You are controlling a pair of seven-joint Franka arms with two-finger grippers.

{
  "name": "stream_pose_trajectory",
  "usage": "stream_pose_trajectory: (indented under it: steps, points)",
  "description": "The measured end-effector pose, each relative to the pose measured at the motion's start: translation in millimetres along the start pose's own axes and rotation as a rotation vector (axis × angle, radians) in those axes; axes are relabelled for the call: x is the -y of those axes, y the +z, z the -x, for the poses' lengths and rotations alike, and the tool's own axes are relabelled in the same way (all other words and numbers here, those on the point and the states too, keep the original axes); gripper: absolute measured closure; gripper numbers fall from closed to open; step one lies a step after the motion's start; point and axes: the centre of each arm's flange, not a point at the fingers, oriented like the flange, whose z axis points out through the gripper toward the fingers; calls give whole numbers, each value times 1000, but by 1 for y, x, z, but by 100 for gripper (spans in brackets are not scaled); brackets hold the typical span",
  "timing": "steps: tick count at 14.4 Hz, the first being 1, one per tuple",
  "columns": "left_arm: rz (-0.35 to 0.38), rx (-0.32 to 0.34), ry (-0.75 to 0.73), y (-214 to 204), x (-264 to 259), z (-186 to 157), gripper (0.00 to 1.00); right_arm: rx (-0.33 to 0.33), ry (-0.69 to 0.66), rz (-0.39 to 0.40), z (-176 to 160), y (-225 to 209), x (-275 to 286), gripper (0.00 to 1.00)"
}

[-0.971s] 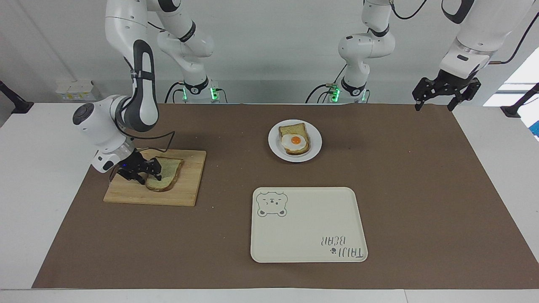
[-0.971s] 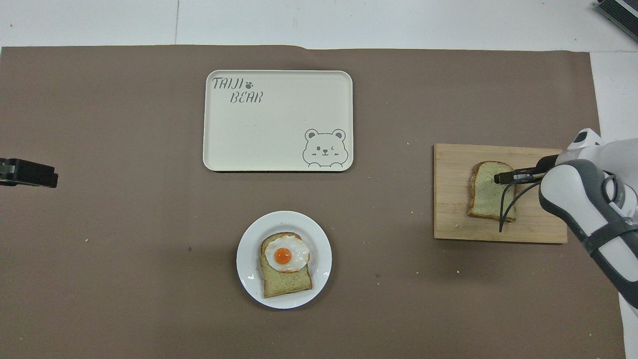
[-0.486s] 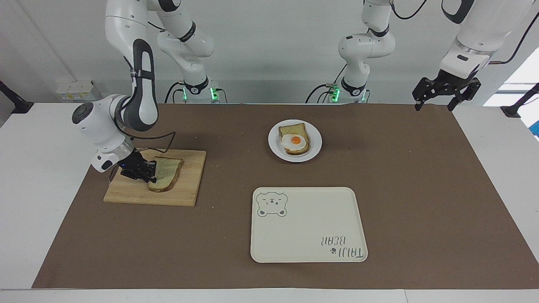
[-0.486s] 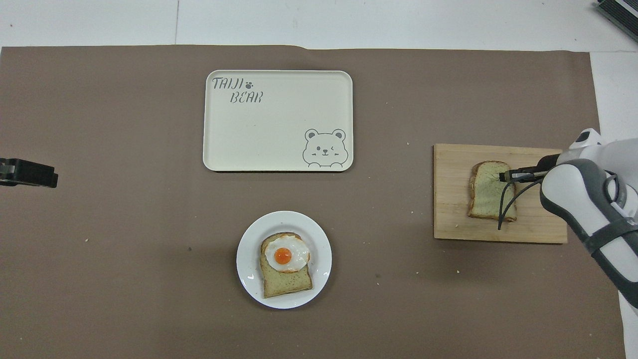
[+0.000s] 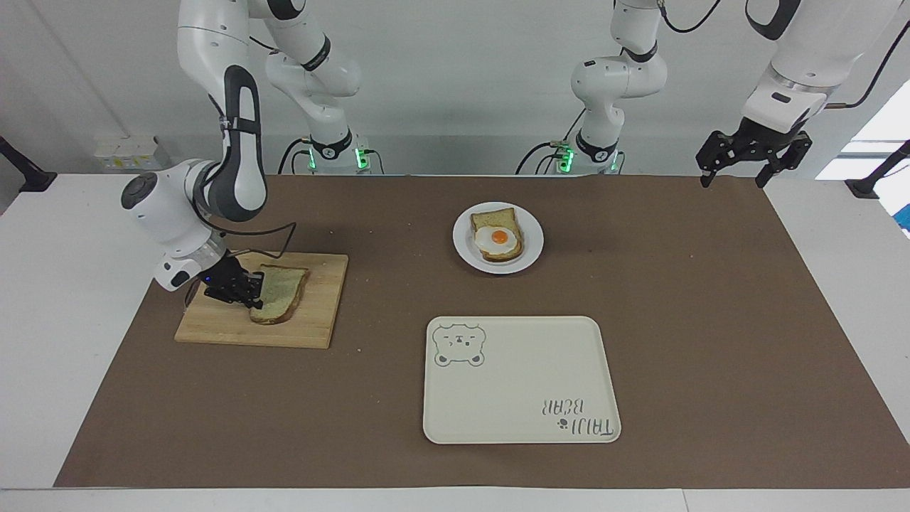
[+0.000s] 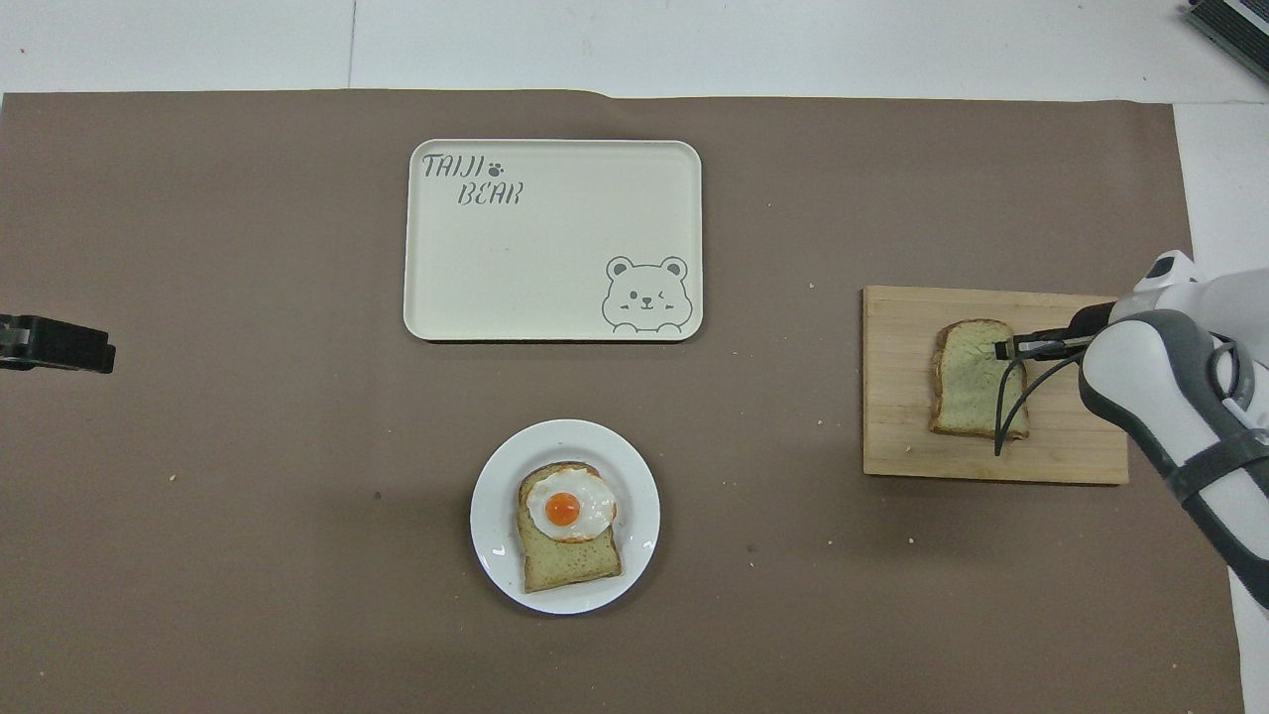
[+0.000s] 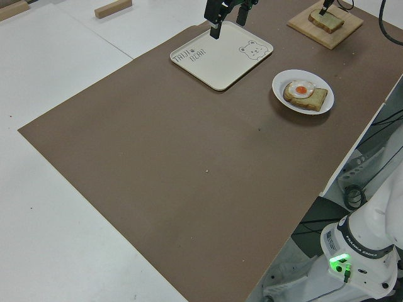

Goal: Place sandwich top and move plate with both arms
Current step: 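Reach the right gripper to the bread slice on the board and grasp it, then lift the bread slice with the right gripper and carry it toward the plate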

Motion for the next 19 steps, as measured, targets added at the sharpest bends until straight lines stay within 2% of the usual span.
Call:
stream_pose_trajectory:
  steps: [5,10,13,19]
  points:
    - [0,0,0,0,0,0,0,30,-24,-37,-13,-29,11,89]
    - [0,0,0,0,0,0,0,66,-73,-84,-19,-81,37,89]
    - [0,0,0,0,0,0,0,87,-51,-100,-19,-100,53,89]
    - [0,0,0,0,0,0,0,119,34,-100,-21,-119,141,89]
